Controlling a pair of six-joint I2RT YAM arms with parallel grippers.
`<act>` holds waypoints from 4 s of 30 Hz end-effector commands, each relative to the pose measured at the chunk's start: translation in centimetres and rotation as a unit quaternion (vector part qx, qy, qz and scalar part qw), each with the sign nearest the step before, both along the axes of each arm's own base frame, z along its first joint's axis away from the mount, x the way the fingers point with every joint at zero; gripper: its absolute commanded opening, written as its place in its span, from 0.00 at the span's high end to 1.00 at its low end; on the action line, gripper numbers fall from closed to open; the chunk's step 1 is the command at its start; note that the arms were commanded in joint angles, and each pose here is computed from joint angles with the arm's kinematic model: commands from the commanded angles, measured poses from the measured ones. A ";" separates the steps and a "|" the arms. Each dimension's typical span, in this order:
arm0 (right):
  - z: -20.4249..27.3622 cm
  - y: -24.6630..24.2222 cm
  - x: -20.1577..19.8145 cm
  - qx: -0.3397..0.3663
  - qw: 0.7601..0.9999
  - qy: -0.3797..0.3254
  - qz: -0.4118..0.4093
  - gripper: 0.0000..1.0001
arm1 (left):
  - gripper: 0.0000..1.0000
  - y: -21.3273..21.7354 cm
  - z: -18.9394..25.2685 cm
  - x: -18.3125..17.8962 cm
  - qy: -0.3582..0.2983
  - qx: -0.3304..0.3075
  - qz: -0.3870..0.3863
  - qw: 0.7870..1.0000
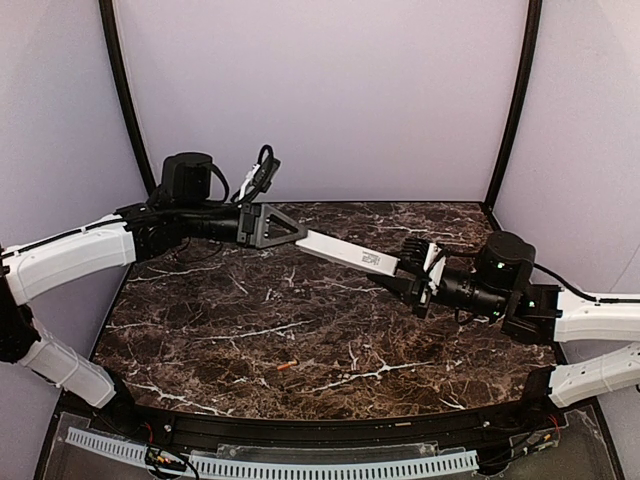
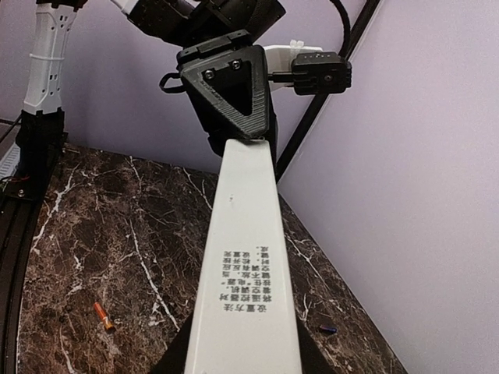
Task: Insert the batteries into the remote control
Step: Remove the battery cover from the remote control, then place the battery cover at the center of the board.
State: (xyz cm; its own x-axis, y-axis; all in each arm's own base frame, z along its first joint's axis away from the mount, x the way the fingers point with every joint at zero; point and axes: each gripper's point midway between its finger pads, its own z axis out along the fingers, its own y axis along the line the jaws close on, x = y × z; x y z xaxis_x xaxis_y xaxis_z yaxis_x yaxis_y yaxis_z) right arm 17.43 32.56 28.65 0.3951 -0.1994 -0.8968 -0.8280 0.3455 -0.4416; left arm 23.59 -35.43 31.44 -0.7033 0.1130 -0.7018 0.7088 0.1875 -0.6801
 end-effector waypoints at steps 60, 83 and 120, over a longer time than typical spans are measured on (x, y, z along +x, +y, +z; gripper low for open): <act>-1.0 -2.2 0.7 0.008 0.998 0.025 -0.058 1.00 | 1.00 3.4 4.8 0.5 0.003 -0.104 -0.015 0.994; -2.2 -2.4 1.0 -0.005 0.996 0.052 -0.068 1.00 | 1.00 18.9 -11.8 12.1 0.118 0.033 0.412 0.903; -3.4 -1.4 0.8 -0.020 0.996 0.072 -0.040 1.00 | 0.77 20.0 -25.3 11.5 0.236 0.061 0.401 0.883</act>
State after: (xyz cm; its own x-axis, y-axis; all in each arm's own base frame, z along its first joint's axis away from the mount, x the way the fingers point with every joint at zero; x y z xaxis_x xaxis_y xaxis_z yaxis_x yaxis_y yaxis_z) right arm 18.08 30.91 24.07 0.2355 -0.2992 -0.9247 -0.8545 0.3894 -0.3437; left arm 35.45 -15.26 6.41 -0.7861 -0.5160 -0.3401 -0.0467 0.5983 -0.7999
